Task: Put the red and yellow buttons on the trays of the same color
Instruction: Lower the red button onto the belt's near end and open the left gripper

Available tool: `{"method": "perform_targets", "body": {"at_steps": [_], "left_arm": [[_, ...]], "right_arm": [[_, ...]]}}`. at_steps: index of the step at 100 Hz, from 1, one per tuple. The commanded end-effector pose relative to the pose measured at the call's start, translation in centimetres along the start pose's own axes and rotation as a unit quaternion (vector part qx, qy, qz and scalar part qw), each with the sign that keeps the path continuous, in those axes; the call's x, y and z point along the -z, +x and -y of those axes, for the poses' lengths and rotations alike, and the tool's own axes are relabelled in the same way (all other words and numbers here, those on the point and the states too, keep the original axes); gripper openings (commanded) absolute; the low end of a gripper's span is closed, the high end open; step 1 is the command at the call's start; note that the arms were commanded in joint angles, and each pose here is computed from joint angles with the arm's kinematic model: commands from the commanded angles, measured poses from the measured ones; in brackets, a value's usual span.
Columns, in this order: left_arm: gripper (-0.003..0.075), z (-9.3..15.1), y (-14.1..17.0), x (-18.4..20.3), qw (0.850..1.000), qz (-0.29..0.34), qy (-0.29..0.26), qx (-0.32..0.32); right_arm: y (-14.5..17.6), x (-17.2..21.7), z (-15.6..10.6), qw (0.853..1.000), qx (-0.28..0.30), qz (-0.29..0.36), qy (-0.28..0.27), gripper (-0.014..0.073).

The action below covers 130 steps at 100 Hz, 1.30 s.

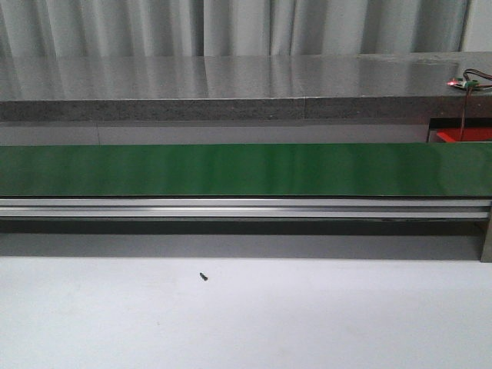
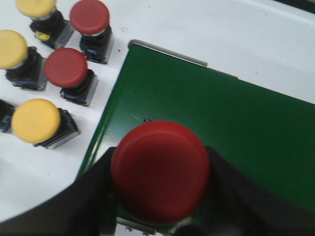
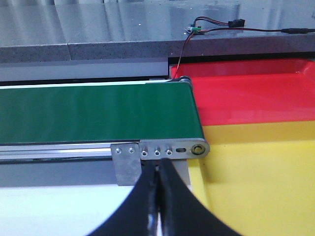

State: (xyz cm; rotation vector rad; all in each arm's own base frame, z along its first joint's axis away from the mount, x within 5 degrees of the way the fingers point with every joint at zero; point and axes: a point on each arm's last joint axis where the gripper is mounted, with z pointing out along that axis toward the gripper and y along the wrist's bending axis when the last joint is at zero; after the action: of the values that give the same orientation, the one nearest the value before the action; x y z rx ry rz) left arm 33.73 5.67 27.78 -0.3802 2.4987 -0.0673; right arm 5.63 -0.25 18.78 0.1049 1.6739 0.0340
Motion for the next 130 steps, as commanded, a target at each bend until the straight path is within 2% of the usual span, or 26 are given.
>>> {"method": "perform_targets", "body": {"at_steps": [1,33,40,41,42,52,57,76,105,130], "left_arm": [[0.0210,0.7,-1.7,1.0,0.999,0.052,0.009,-0.007],[0.0232,0.5,-1.4,-1.8,1.000,0.017,0.003,-0.007],[0.0312,0.5,-1.4,-1.8,1.000,0.017,0.003,-0.010],[0.0348,0.5,-1.4,-1.8,1.000,0.017,0.003,-0.011],[0.0348,0.5,-1.4,-1.8,1.000,0.017,0.003,-0.011],[0.0559,0.5,-1.5,-1.7,1.000,0.018,0.004,-0.011],[0.0603,0.6,-1.6,-1.5,1.000,0.018,0.005,-0.011],[0.0582,1.0,-1.8,0.0,0.999,0.034,0.010,-0.013],[0.0565,0.9,-2.2,5.3,0.996,0.087,0.013,-0.016],[0.0565,-1.2,-2.2,7.7,0.995,0.104,-0.007,0.010]], "right_arm": [[-1.4,0.3,-0.2,0.998,0.001,0.058,-0.007,-0.0066],[-1.4,0.3,-0.2,0.998,0.001,0.058,-0.007,-0.0066],[-1.4,0.3,-0.2,0.998,0.001,0.058,-0.007,-0.0066],[-1.4,0.3,-0.2,0.998,0.001,0.058,-0.007,-0.0066],[-1.4,0.3,-0.2,0.998,0.001,0.058,-0.007,-0.0066],[-1.4,0.3,-0.2,0.998,0.001,0.058,-0.007,-0.0066],[-1.4,0.3,-0.2,0.998,0.001,0.058,-0.007,-0.0066],[-1.4,0.3,-0.2,0.998,0.001,0.058,-0.007,-0.0066],[-1.4,0.3,-0.2,0.998,0.001,0.058,-0.007,-0.0066],[-1.4,0.3,-0.2,0.998,0.001,0.058,-0.007,-0.0066]]}}
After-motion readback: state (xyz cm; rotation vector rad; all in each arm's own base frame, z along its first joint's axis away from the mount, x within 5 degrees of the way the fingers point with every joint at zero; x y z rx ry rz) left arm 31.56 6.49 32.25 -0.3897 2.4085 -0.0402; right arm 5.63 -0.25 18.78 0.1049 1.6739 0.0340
